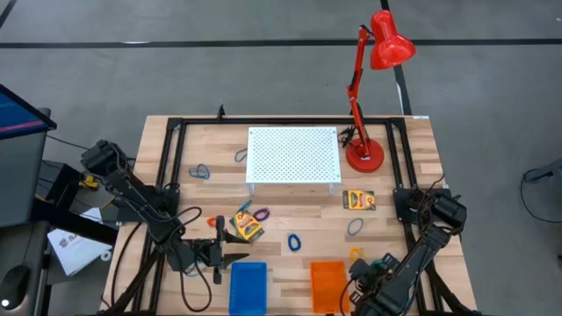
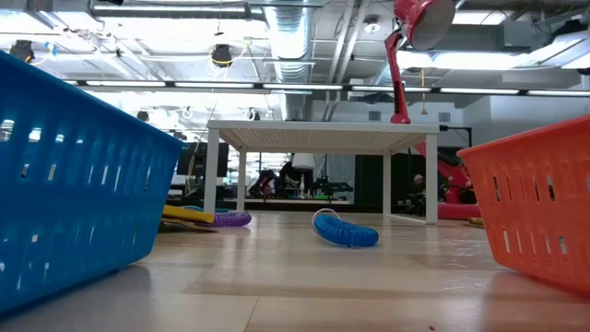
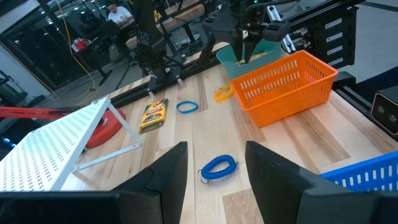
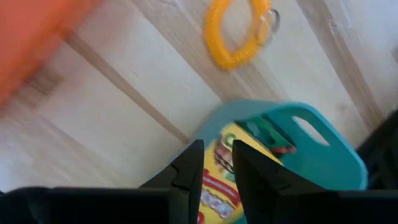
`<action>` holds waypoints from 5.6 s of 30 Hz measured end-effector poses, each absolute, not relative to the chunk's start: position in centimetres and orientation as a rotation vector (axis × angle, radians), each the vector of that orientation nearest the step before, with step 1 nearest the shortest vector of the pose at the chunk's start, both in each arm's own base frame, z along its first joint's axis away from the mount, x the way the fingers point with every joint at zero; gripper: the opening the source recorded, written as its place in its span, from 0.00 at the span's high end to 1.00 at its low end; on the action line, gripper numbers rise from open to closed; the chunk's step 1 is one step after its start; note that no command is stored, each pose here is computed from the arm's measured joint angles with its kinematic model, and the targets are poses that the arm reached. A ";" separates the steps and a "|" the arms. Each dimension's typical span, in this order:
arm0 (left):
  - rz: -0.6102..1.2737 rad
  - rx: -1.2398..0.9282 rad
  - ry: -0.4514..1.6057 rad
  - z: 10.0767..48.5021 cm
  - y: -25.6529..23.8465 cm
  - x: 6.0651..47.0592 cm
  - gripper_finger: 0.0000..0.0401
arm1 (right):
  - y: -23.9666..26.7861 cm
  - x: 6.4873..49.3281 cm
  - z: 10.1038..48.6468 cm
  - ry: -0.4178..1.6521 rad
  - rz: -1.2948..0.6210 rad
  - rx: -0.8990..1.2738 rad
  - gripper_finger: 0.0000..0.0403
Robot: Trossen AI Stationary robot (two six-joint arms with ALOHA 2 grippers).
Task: Pick & Place Office Desk Supplies
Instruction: Adjust the green bin, then put the yellow crayon box into the green bin
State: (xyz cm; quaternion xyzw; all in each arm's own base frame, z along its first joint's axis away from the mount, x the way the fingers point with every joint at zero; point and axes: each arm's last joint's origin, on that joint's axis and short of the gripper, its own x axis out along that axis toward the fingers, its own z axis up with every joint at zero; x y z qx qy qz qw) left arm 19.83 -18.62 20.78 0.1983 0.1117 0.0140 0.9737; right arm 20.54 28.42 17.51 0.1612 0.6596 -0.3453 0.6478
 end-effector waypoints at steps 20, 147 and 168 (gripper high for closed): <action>0.029 0.396 0.225 20.8 -18.6 19.8 0.62 | 28.5 20.4 16.3 1.513 -0.778 0.427 0.80; -0.055 0.329 0.247 20.4 -18.8 19.9 0.62 | 10.7 17.7 13.7 0.875 -0.988 0.595 0.71; -0.169 0.186 0.209 19.5 -17.3 23.6 0.62 | 11.1 16.1 12.0 0.871 -0.964 0.652 0.71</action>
